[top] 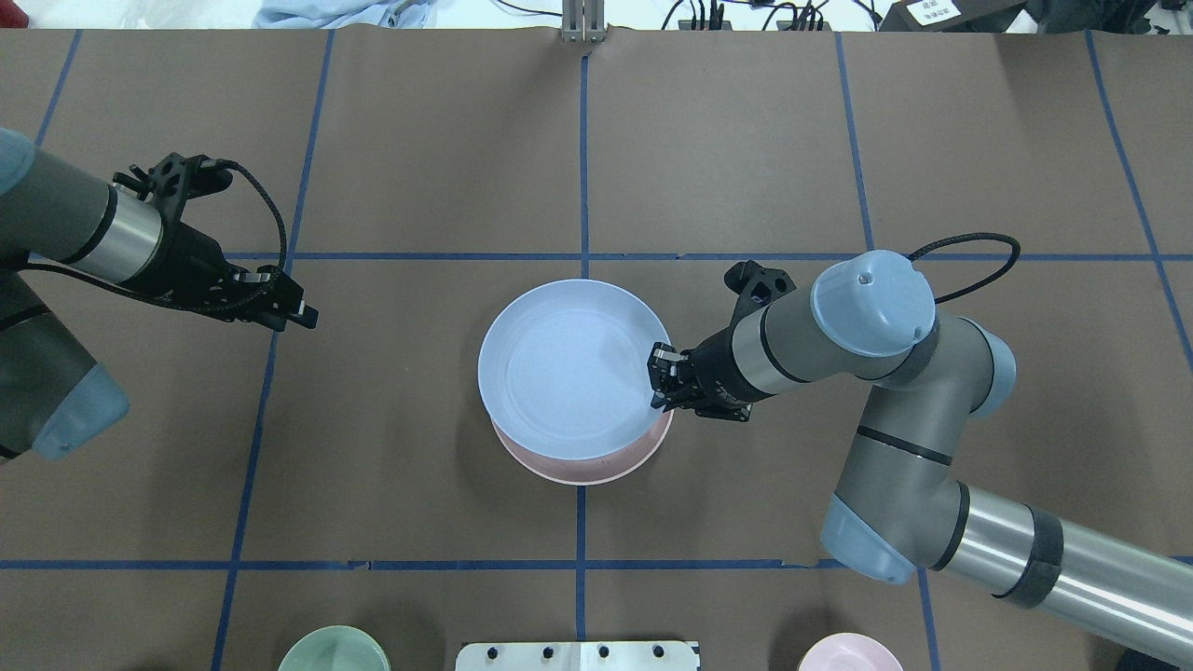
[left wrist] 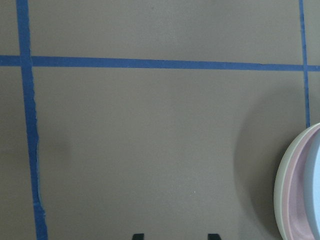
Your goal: Stack three plates with pink and blue
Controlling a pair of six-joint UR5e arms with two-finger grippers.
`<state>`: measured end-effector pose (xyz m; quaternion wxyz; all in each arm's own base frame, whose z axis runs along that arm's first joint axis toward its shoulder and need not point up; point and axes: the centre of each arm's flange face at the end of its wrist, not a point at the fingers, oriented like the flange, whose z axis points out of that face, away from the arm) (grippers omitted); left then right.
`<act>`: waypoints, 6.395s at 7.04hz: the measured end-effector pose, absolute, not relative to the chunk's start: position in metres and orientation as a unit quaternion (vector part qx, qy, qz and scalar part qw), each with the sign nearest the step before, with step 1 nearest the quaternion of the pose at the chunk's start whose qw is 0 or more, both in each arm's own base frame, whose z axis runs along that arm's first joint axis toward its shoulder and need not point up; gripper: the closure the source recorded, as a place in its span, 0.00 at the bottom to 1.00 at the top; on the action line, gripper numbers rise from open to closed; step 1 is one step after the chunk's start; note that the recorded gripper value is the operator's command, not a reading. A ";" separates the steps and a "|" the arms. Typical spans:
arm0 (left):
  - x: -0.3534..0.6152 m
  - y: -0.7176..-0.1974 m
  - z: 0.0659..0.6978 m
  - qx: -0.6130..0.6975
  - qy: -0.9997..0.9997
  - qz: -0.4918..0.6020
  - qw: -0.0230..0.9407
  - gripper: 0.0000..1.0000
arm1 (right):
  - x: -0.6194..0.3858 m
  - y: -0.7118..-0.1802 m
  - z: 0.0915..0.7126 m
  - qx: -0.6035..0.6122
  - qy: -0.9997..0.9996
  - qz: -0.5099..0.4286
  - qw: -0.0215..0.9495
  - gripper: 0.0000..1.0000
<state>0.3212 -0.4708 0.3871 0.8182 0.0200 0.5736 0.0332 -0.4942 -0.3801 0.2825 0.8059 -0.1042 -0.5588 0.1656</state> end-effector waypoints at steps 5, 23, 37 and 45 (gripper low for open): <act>0.321 -0.471 0.388 0.020 0.573 0.033 0.818 0.47 | -0.494 -0.369 0.287 -0.109 -0.557 0.161 0.808 1.00; 0.048 -0.543 0.563 0.149 0.406 0.112 0.895 0.46 | -0.149 -0.475 0.541 0.023 -0.405 0.030 0.913 0.00; -0.040 -0.544 0.618 0.158 0.397 0.092 0.900 0.00 | -0.003 -0.512 0.621 -0.004 -0.374 -0.037 0.927 0.00; -0.041 -0.540 0.609 0.164 0.395 0.084 0.900 0.00 | 0.003 -0.513 0.614 0.003 -0.376 -0.033 0.926 0.00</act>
